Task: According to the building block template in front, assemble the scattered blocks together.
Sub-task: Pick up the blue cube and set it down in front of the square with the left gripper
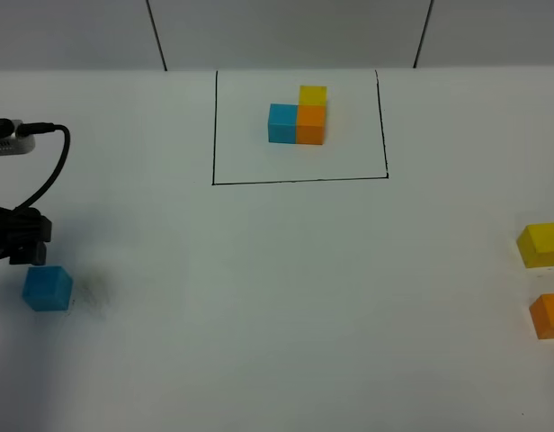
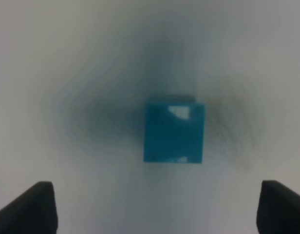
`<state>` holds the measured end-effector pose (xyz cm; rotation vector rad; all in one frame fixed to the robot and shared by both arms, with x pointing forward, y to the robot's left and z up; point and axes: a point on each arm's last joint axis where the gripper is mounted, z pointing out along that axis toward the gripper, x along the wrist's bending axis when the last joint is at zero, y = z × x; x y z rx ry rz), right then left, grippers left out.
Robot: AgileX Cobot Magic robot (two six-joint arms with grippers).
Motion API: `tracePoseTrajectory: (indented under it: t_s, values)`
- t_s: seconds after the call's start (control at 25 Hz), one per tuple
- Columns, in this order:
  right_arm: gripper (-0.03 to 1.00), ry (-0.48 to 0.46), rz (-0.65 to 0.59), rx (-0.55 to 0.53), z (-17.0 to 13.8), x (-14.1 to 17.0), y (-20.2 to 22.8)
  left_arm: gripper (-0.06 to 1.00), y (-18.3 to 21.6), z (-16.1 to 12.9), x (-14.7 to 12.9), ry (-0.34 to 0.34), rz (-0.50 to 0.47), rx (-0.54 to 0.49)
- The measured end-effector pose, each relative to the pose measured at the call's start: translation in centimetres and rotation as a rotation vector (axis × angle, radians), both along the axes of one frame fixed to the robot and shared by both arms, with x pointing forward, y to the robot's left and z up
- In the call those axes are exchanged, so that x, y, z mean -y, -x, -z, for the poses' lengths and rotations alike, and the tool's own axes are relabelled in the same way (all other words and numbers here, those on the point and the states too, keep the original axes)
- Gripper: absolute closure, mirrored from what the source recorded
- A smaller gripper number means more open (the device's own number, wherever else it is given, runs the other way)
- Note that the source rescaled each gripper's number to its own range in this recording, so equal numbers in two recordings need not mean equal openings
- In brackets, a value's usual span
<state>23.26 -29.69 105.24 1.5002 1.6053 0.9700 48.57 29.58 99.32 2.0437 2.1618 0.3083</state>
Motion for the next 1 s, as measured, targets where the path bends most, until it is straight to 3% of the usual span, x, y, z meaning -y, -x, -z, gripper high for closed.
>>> tracePoseTrajectory:
  t_s: [1.0]
  values:
    - [0.97, 0.0, 0.0, 0.0, 0.0, 0.0, 0.0, 0.16, -3.5, 9.6, 0.4, 0.018, -0.002, -0.178]
